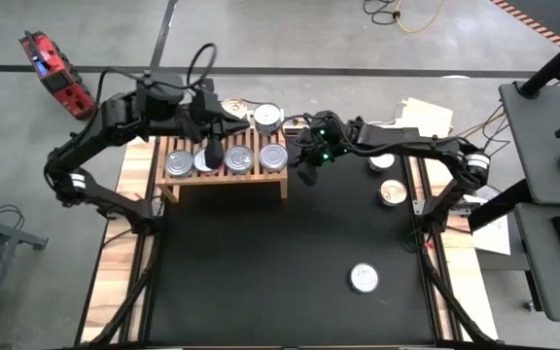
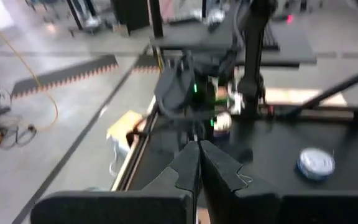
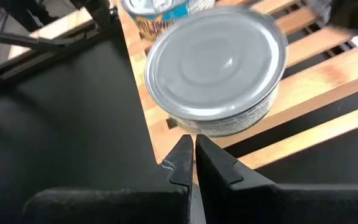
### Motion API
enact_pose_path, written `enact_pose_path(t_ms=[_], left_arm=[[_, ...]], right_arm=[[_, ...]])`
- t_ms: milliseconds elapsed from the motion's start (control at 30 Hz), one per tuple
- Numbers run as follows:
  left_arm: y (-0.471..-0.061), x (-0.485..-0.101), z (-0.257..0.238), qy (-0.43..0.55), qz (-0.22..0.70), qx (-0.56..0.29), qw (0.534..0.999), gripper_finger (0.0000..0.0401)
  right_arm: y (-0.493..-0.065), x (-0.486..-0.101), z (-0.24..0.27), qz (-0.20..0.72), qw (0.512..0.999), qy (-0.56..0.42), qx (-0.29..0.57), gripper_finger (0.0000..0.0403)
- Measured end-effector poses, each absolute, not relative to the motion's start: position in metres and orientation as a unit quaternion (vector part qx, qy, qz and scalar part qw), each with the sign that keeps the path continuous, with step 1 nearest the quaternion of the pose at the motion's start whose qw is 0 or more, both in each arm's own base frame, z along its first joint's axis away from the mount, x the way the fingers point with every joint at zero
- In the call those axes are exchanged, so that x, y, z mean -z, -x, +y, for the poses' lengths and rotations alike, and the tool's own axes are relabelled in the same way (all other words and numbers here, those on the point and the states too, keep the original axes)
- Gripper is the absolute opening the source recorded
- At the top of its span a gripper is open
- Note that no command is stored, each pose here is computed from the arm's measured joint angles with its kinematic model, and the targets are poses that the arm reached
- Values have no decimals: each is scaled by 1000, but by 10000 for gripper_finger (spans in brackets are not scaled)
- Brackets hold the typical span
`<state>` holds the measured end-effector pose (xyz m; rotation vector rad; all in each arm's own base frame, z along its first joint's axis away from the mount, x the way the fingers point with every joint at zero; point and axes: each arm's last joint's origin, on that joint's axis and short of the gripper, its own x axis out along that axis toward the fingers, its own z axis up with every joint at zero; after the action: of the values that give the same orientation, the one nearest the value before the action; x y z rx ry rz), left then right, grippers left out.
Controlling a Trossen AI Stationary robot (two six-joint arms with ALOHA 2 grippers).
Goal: Stack canned seafood by type on shelf
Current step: Put the green tuna can on the shelf, then stack the blue tuna can on top of the other blue tuna cans on the shelf
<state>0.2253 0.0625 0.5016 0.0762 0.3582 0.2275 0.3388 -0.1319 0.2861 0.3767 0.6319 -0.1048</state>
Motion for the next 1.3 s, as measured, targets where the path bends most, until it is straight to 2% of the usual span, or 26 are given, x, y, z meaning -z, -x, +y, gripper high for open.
enact_pose_path(t_ms=[400,933,1300], left_arm=[[-200,-478,56,-3,69,-132,989,0],[-210,-470,59,-5,87,-143,986,0],[-212,-466,60,-3,103,-143,984,0]], right_arm=[[-347,-274,-137,315,932,-166,69,9],[-349,-273,-137,310,932,-173,73,9],[-309,-313,-118,326,908,-246,93,9]])
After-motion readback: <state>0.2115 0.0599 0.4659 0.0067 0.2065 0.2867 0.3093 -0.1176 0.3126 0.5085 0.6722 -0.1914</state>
